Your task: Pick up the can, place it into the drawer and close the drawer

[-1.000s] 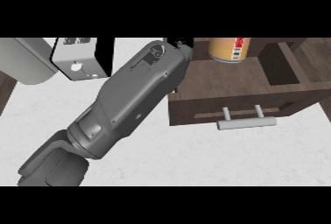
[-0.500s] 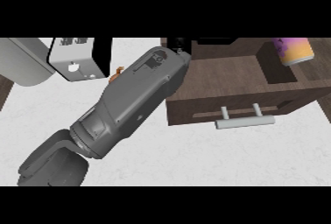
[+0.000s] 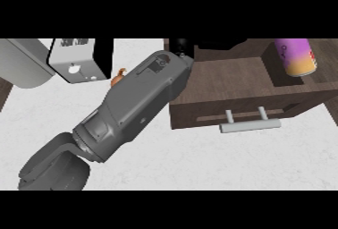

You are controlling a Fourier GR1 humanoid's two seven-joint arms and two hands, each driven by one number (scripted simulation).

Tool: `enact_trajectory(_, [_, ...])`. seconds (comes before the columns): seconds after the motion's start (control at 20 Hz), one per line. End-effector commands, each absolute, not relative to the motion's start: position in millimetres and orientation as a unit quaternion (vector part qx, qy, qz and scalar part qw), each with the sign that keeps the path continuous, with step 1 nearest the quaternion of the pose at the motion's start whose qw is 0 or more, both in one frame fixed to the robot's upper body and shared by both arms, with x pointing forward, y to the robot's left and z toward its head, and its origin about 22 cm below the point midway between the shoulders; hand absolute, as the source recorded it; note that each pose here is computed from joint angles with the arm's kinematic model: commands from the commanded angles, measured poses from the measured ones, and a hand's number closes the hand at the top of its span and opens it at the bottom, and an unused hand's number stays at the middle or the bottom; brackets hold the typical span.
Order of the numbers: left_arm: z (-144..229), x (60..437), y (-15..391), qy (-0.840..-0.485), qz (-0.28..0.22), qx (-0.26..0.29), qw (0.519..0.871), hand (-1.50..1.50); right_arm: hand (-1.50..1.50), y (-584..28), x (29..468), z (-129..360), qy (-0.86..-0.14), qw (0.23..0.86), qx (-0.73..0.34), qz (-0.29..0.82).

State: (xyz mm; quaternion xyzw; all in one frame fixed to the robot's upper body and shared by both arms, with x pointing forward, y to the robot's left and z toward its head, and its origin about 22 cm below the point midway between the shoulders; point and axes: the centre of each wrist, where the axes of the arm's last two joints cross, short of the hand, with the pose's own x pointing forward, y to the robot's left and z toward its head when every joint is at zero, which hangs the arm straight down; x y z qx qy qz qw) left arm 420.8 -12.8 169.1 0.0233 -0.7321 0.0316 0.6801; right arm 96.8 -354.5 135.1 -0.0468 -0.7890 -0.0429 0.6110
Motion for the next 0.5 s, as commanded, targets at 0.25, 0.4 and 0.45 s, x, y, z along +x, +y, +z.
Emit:
enact_trajectory(0.25, [164.8,417.6,-14.0,-0.741,0.045,0.012,0.670,-1.50,-1.50,-359.3,90.7,148.0,-0.817,0.565,-0.113,0.024])
enact_trajectory(0.4, [173.7,419.2,-15.8,-0.748,0.050,-0.004,0.662,-1.50,-1.50,-345.9,95.9,163.0,-0.826,0.535,-0.153,0.086])
enact_trajectory(0.45, [168.1,419.1,-13.4,-0.746,0.056,-0.005,0.663,-1.50,-1.50,-345.9,92.8,165.5,-0.831,0.529,-0.139,0.100])
